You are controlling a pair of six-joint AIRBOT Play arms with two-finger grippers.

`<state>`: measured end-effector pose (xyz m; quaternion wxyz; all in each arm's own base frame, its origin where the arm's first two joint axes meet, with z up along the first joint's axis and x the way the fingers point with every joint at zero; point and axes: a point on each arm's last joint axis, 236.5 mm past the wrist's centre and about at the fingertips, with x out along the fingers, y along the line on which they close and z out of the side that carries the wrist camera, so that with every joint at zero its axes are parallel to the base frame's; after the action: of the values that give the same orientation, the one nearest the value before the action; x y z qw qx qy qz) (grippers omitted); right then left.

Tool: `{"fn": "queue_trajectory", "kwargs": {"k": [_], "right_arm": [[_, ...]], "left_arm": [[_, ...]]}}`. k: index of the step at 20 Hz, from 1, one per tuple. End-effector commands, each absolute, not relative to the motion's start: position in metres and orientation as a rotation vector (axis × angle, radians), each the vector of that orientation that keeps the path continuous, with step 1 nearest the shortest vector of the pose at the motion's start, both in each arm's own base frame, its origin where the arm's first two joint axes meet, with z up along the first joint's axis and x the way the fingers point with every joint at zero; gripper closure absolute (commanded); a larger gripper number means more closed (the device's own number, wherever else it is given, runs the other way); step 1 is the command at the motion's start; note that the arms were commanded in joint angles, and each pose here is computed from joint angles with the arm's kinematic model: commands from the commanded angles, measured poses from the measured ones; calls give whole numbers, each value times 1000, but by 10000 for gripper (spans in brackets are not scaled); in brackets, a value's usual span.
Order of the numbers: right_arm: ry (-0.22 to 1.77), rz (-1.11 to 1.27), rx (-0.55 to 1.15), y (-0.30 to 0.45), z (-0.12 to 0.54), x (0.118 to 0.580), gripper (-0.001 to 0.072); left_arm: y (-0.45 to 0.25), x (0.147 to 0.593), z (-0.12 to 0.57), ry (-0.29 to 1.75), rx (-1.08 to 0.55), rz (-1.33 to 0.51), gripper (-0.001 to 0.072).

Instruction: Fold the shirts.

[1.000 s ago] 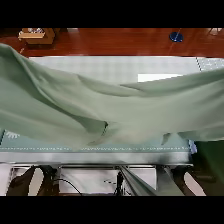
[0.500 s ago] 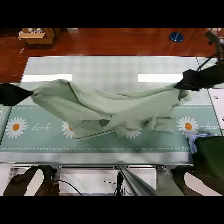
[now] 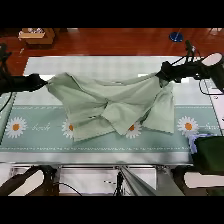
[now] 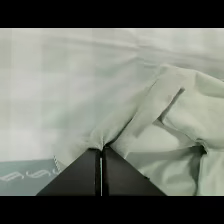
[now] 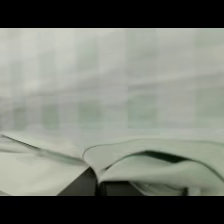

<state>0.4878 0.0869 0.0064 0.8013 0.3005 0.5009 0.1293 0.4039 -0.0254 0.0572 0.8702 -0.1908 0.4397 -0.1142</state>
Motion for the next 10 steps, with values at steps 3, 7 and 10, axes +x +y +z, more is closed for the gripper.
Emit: {"fn": "queue_trajectory", "kwargs": {"k": [3, 7, 10], "right_arm": [[1124, 239, 713, 87, -48, 500, 687], [1097, 316, 677, 84, -20, 501, 427], [1082, 382, 557, 53, 33, 488, 284]], "left_arm": [[-44, 418, -21, 1071, -434, -244, 656], [-40, 416, -9, 1097, -452, -271, 303], [-15, 395, 35, 1144, -495, -292, 303]]}}
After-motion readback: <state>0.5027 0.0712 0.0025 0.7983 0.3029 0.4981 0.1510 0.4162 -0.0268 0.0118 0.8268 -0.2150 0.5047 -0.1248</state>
